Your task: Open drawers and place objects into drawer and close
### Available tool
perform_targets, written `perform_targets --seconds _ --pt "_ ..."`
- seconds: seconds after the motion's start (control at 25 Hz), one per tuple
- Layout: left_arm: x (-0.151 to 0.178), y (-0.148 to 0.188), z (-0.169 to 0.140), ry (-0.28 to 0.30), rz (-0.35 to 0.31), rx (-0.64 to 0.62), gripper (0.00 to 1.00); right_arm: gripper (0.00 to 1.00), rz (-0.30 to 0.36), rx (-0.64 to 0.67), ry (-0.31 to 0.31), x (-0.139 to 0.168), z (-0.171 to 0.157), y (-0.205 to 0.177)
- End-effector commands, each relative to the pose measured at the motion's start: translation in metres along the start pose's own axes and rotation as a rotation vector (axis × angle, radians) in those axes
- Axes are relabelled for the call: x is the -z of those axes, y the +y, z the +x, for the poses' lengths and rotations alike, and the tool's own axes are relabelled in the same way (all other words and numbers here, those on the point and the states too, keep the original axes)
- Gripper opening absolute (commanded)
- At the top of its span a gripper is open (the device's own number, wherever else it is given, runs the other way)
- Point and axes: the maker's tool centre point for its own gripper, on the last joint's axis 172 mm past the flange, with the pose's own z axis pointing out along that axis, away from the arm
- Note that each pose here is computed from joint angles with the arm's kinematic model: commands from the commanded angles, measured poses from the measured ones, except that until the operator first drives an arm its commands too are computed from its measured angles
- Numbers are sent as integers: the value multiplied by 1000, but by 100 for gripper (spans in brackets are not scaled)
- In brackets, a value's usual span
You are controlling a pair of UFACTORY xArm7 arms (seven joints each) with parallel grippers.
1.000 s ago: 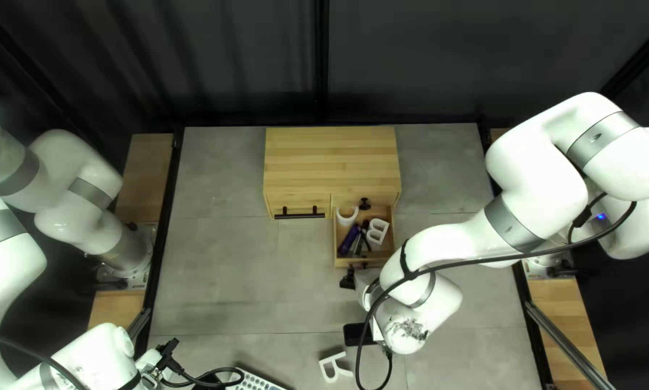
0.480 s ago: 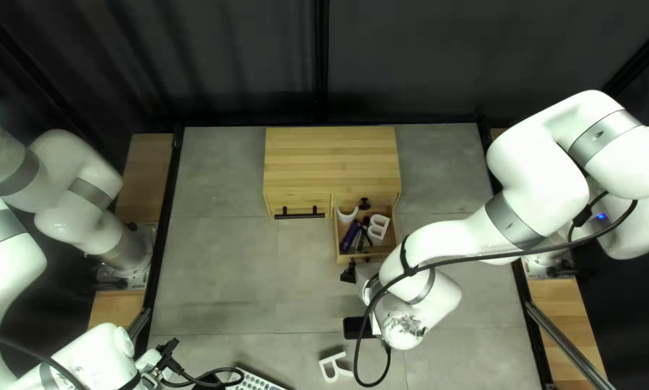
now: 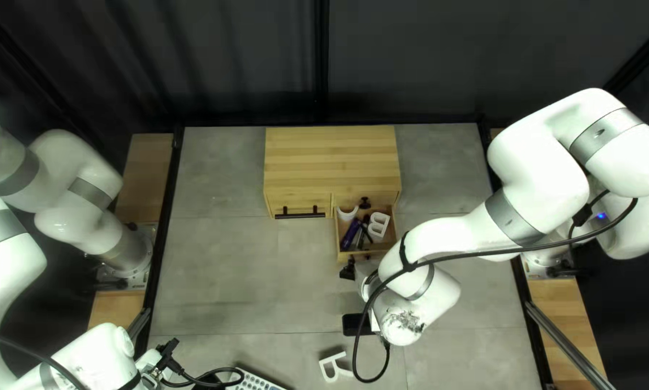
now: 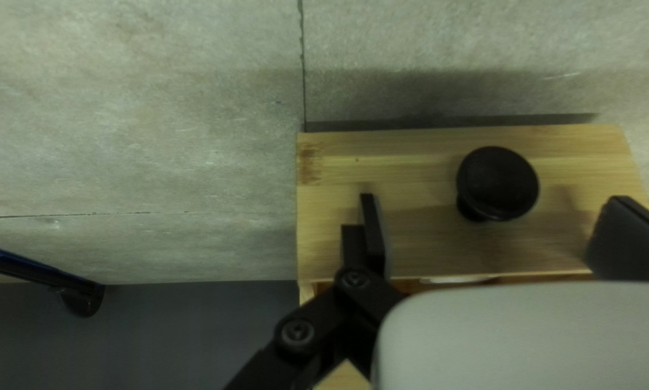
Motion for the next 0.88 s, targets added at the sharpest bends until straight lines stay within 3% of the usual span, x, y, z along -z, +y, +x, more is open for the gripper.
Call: perform_targets --seconds 0.04,0.88 --pt "0 0 0 0 0 0 100 100 0 0 0 -1 -3 1" --pt "0 0 0 0 0 0 100 100 -4 5 3 2 -10 0"
